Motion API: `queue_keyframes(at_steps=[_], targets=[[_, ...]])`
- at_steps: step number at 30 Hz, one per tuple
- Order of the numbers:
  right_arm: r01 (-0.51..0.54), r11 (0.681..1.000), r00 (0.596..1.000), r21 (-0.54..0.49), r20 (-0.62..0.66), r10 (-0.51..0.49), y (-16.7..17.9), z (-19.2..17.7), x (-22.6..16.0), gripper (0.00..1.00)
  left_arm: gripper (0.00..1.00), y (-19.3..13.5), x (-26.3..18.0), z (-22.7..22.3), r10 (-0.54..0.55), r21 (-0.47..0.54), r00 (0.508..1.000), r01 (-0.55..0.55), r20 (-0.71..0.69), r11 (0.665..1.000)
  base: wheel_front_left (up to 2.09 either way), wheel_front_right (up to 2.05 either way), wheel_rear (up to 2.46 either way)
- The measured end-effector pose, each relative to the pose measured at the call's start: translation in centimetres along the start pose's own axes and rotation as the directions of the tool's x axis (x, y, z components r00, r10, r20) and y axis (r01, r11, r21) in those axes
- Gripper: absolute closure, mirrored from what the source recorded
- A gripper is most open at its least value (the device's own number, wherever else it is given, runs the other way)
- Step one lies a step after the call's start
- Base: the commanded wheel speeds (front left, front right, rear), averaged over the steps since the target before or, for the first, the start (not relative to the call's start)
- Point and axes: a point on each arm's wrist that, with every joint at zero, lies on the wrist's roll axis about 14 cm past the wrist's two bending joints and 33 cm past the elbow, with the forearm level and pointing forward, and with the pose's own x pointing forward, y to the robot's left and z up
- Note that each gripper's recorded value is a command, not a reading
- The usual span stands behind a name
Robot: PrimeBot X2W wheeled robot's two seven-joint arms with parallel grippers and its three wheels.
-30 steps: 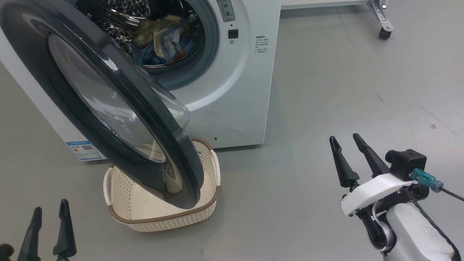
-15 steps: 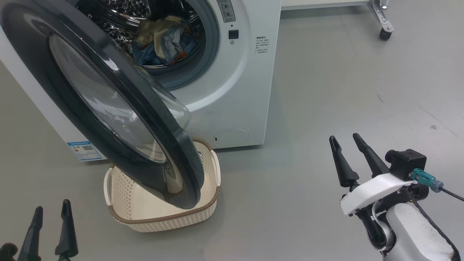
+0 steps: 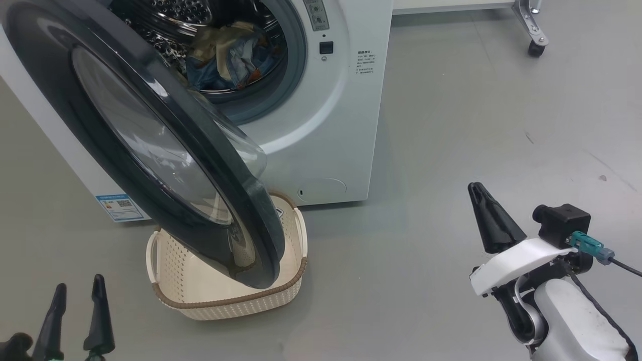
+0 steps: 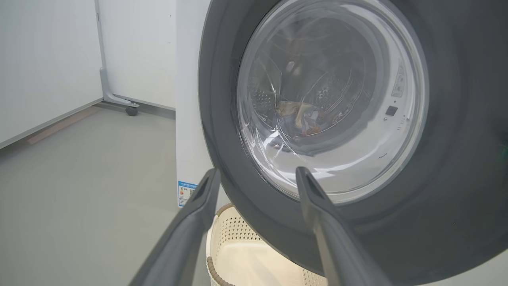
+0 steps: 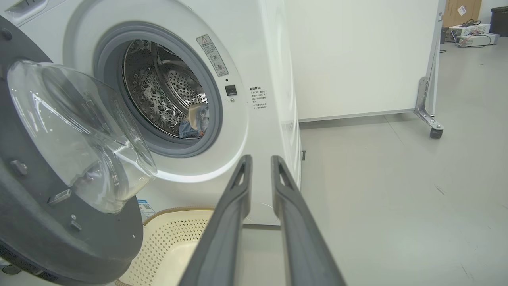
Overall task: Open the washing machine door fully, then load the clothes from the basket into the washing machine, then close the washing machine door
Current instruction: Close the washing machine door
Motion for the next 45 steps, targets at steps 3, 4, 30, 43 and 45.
queue_keyframes(at_steps=[3,4,30,43,45], targets=[[-0.009,1.0,1.0,-0.005,0.014,0.009,0.2,0.5,0.3,1.0,0.0,-0.5,0.1,0.1,-0.013,-0.005,1.0,0.013,0.007,1.0,0.0,0.0,0.0],[-0.018,1.0,1.0,-0.006,0.021,0.018,0.4,0.7,0.4,1.0,0.0,-0.4,0.1,0.2,-0.009,-0.004,1.0,0.009,0.009,1.0,0.0,0.0,0.0],[-0.431,0.9,0.88,-0.068,0.189,0.436,14.9,6.5,4.3,1.0,0.0,3.8,-5.2,2.1,0.157,-0.001,0.985,-0.158,0.071,0.987,0.0,0.0,0.0],[-0.612,0.79,0.766,-0.019,0.232,0.599,22.1,7.5,2.9,1.0,0.0,5.3,-7.4,2.9,0.221,-0.004,0.97,-0.222,0.102,0.975,0.0,0.0,0.0],[-0.641,0.767,0.748,-0.017,0.21,0.63,23.1,6.8,2.4,1.0,0.0,5.5,-7.7,2.9,0.23,-0.005,0.968,-0.23,0.105,0.973,0.0,0.0,0.0]])
